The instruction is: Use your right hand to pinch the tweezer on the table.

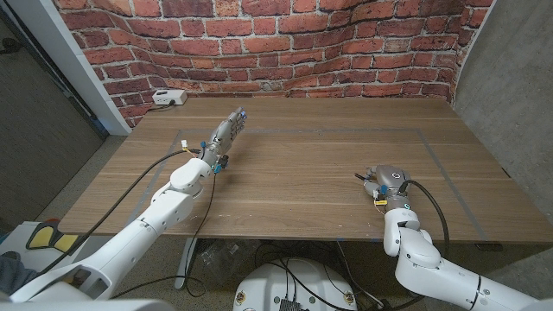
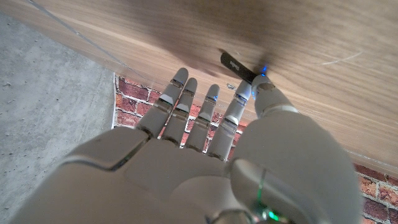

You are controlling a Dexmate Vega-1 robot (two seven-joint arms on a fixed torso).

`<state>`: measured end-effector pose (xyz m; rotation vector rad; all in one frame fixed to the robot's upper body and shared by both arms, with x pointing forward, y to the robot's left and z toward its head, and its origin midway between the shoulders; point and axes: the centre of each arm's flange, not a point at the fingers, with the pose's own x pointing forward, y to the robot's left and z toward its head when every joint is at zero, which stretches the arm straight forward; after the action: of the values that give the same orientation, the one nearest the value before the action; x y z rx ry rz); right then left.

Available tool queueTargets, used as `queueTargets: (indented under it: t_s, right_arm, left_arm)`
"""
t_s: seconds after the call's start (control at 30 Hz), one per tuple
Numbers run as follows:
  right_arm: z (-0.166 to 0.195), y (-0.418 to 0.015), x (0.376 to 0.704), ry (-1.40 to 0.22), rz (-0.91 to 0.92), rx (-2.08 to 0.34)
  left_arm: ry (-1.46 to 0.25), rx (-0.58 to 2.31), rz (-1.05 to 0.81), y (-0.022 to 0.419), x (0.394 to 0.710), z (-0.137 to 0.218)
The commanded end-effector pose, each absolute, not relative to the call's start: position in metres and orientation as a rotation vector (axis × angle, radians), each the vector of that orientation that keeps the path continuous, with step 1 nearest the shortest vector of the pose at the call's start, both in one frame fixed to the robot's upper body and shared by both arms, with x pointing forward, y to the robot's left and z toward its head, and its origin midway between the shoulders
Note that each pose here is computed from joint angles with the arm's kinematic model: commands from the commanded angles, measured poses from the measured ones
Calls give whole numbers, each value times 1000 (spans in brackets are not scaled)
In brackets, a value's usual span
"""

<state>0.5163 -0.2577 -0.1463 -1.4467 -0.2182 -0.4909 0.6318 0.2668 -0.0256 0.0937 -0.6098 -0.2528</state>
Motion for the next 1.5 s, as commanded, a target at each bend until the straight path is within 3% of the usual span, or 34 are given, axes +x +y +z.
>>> queueTargets:
  t_s: [0.03, 1.5]
  right_arm:
    - [-151, -256, 521, -250, -474, -1439]
    - [-144, -265, 510, -334, -551, -1380]
  left_arm:
    - [-609, 90, -251, 263, 629, -28]
    - [-609, 95, -264, 254, 629, -25]
